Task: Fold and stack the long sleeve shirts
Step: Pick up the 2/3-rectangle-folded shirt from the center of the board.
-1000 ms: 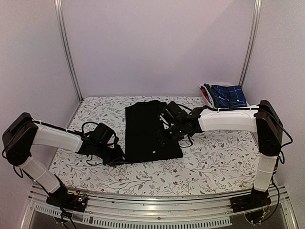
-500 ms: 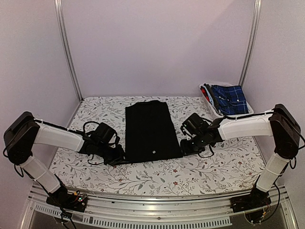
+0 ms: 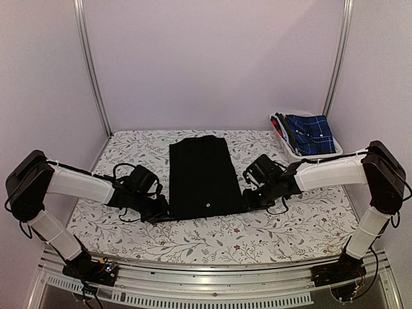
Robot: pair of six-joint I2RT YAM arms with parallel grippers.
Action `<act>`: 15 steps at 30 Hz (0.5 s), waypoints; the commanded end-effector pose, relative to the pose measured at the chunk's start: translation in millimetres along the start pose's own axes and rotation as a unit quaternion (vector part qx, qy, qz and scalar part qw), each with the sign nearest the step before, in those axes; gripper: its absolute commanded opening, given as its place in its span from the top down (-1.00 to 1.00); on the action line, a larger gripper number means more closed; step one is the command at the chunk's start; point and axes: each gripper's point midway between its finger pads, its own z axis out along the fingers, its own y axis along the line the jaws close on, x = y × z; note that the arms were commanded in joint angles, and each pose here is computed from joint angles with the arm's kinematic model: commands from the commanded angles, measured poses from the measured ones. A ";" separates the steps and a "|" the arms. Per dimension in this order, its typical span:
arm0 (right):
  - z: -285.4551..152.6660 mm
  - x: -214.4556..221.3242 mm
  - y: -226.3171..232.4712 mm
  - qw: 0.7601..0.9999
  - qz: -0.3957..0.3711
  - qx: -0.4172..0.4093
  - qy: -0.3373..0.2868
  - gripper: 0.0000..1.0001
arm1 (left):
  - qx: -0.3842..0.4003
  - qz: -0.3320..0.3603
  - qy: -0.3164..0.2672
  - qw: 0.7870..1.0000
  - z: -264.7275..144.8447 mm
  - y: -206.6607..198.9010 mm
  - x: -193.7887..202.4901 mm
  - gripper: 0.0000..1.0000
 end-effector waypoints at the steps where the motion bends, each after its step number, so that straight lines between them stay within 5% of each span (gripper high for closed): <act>1: 10.4 15.8 -4.4 1.000 0.007 0.007 0.019 0.31 | -0.028 0.005 0.014 0.999 5.0 10.2 7.3 0.45; 15: 21.1 29.3 -4.5 0.999 0.005 0.018 0.037 0.34 | -0.032 0.001 0.019 0.999 6.4 15.6 12.1 0.48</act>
